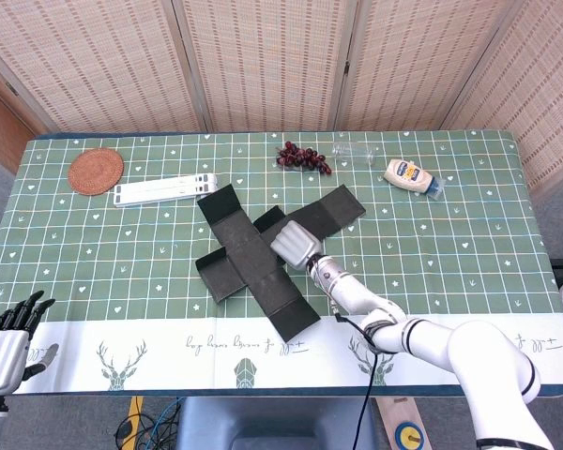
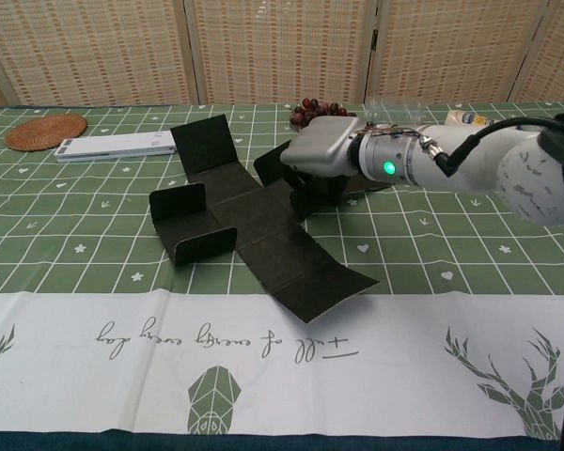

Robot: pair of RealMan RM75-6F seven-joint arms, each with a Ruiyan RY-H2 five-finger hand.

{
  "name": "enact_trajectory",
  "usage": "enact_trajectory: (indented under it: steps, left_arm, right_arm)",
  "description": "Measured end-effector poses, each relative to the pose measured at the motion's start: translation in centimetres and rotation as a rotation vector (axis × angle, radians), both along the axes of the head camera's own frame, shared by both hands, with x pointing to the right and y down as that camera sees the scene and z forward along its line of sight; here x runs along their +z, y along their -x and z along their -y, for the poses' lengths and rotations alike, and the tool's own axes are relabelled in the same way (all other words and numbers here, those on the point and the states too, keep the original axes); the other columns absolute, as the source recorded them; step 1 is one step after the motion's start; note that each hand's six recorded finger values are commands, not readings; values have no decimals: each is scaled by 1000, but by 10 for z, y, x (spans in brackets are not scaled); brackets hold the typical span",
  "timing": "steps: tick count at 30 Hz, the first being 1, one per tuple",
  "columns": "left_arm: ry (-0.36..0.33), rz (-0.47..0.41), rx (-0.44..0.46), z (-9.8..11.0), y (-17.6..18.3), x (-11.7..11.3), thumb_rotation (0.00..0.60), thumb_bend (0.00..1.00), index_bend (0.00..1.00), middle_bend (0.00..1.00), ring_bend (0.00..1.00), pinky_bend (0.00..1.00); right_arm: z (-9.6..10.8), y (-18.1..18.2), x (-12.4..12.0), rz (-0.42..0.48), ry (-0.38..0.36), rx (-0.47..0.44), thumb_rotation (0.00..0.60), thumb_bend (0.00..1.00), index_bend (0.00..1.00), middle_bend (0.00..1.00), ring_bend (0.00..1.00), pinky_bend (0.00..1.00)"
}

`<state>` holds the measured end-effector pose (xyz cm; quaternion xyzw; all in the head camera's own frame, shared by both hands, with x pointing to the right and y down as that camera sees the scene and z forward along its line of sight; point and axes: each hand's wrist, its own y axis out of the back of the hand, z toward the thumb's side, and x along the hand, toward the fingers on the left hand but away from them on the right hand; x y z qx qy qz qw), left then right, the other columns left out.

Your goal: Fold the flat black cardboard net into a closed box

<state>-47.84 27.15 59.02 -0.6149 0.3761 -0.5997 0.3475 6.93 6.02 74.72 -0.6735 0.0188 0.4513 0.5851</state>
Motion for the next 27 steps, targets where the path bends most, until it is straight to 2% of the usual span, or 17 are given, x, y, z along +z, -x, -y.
enact_trajectory:
  steps: [10, 18, 21, 23, 26, 27]
  left_arm:
    - [0, -8, 2, -1, 0, 1, 600, 270, 161, 103, 138, 197]
    - [1, -14, 9, 2, -1, 3, 600, 270, 161, 103, 138, 197]
    - [2, -20, 18, 3, -4, 4, 600, 270, 161, 103, 138, 197]
    - [2, -24, 24, 4, -6, 6, 600, 270, 161, 103, 138, 197]
    - [4, -26, 28, 5, -8, 7, 600, 270, 161, 103, 138, 197]
    - [6, -27, 29, 5, -8, 8, 600, 270, 161, 103, 138, 197]
  right_arm:
    - [-30, -10, -25, 44, 80, 57, 600, 513, 557, 581, 916, 1000]
    - [-53, -40, -46, 35, 136, 204, 600, 488, 550, 538, 916, 1000]
    - [-62, -53, -49, 25, 163, 259, 600, 422, 458, 472, 912, 1000]
    - [-68, -61, -50, 23, 179, 287, 600, 365, 339, 397, 909, 1000]
    - [-71, -68, -51, 31, 181, 314, 600, 292, 209, 340, 901, 1000]
    - [-72, -70, -51, 40, 179, 324, 600, 281, 200, 334, 899, 1000]
